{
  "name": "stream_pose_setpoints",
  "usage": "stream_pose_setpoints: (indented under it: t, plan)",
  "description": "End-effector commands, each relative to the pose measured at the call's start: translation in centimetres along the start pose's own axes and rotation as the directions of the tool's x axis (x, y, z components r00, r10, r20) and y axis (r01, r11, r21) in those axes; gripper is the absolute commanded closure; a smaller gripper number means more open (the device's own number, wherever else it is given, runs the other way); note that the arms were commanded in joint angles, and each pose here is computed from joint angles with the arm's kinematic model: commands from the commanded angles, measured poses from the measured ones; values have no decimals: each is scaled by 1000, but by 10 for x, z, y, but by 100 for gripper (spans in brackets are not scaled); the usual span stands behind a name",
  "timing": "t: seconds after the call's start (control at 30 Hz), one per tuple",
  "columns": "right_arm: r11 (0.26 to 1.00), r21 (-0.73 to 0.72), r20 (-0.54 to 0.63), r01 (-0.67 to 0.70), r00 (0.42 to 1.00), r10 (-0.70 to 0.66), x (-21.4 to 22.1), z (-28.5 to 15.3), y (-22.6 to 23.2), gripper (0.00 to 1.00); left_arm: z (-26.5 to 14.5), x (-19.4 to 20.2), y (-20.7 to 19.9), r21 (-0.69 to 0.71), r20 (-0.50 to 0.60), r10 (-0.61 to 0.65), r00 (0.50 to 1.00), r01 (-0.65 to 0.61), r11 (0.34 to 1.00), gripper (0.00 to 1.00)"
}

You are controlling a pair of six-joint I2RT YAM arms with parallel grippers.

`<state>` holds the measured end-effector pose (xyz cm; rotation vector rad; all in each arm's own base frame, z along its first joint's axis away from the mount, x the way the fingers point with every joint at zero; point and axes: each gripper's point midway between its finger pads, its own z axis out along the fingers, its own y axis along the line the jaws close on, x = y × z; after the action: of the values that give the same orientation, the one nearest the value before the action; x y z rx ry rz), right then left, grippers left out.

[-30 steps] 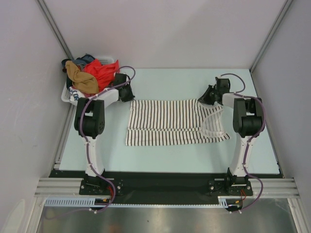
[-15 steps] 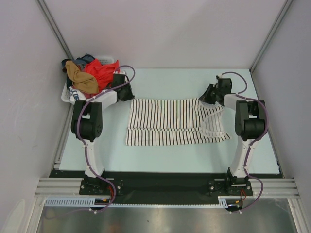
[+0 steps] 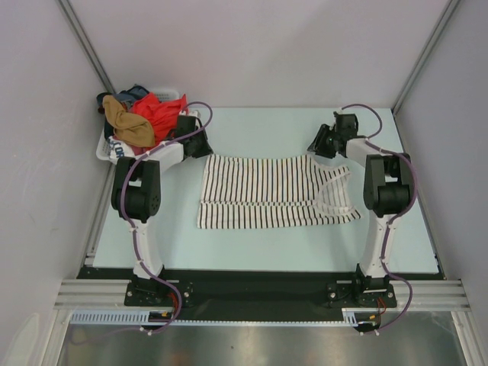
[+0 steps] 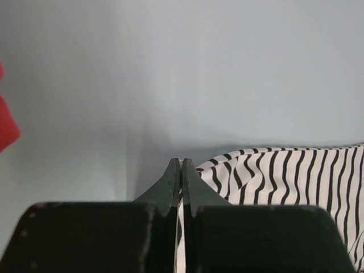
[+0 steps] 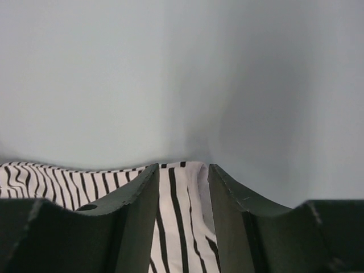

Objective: Fold and stack the tank tops
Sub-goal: Fold the tank top

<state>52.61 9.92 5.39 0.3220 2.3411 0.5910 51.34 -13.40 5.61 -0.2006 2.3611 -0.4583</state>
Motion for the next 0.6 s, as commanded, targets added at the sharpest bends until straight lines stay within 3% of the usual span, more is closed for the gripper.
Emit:
stream_pose_setpoints:
  t: [0.0,0.17,0.27,0.37,0.43,0.57]
  plan:
    - [998,53,-32,44,999,-42,-1,11,0,54,-2,-17,-11,45,34,35,999,-36,998,100]
    - [992,111,-87,60,995,-51,11,21,-6,54,-1,-17,-7,27,33,39,999,-39,999,99]
    - [993,101,-102,60,994,-50,14,26,-6,60,0,-17,-6,22,31,42,999,-43,999,100]
    - [994,92,-90,61,995,-52,10,27,-2,77,0,-18,-7,21,30,45,999,-46,999,100]
    - [994,89,-87,61,995,-54,7,25,0,97,-2,-19,-7,21,33,48,998,-49,999,100]
    - [994,91,-79,60,995,-53,4,22,2,100,-7,-20,-5,7,32,55,998,-55,998,100]
